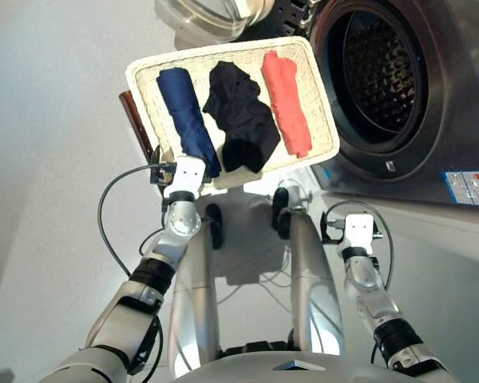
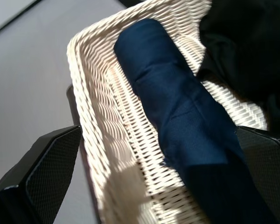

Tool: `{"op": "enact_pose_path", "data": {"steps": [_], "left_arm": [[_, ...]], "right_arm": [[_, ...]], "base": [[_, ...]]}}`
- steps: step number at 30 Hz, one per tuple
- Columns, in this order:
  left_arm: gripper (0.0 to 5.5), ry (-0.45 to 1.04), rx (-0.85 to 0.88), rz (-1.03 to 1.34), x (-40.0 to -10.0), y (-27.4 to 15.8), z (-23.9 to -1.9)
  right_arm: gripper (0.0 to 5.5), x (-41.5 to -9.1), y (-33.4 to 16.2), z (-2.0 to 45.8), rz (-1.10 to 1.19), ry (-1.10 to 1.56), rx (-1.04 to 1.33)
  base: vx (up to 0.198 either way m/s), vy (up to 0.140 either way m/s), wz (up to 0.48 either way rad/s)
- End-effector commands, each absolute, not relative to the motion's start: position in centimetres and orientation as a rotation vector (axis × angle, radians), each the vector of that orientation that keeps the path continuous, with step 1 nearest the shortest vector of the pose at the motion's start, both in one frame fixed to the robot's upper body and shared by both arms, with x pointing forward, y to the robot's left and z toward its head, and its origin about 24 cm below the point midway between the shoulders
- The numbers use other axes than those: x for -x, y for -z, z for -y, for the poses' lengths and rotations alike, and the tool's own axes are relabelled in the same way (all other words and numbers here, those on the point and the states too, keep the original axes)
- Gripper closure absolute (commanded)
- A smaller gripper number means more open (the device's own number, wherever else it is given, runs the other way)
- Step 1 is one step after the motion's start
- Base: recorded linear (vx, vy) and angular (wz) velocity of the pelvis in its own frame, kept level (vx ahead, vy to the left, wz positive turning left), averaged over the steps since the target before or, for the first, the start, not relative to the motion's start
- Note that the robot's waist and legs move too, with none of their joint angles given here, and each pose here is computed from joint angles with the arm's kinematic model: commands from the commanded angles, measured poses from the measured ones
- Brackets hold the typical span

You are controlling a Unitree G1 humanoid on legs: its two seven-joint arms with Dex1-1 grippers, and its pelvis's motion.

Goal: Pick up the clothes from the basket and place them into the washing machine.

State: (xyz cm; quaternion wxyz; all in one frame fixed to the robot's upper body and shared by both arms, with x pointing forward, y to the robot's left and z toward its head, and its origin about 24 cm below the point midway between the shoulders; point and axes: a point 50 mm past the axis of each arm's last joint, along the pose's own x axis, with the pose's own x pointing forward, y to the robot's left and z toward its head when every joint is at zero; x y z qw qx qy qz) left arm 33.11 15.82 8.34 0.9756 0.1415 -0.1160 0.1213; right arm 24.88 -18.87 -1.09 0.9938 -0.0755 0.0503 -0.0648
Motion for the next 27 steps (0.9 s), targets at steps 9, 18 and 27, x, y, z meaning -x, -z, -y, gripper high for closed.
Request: {"op": "enact_pose_path", "data": {"steps": [9,18,27], "left_arm": [[0.0,-0.205,0.121,0.407,-34.4,-13.7,-12.4],[0.0,-0.243,0.208,0.331,-36.1,-13.4,-13.4],[0.0,-0.393,0.205,0.299,-36.5,-13.1,-14.0]], "right_arm": [[0.0,-22.8,0.4,19.4,-0.044,0.108,0.125],[0.0,-22.8,0.0,19.6,-0.031,0.081,0.135],[0.0,-22.5,-0.3,19.2,-0.013,0.061,0.132]], "base": [[0.0,0.0,0.0],[0.0,0.0,0.0],[0.0,0.0,0.0]]}}
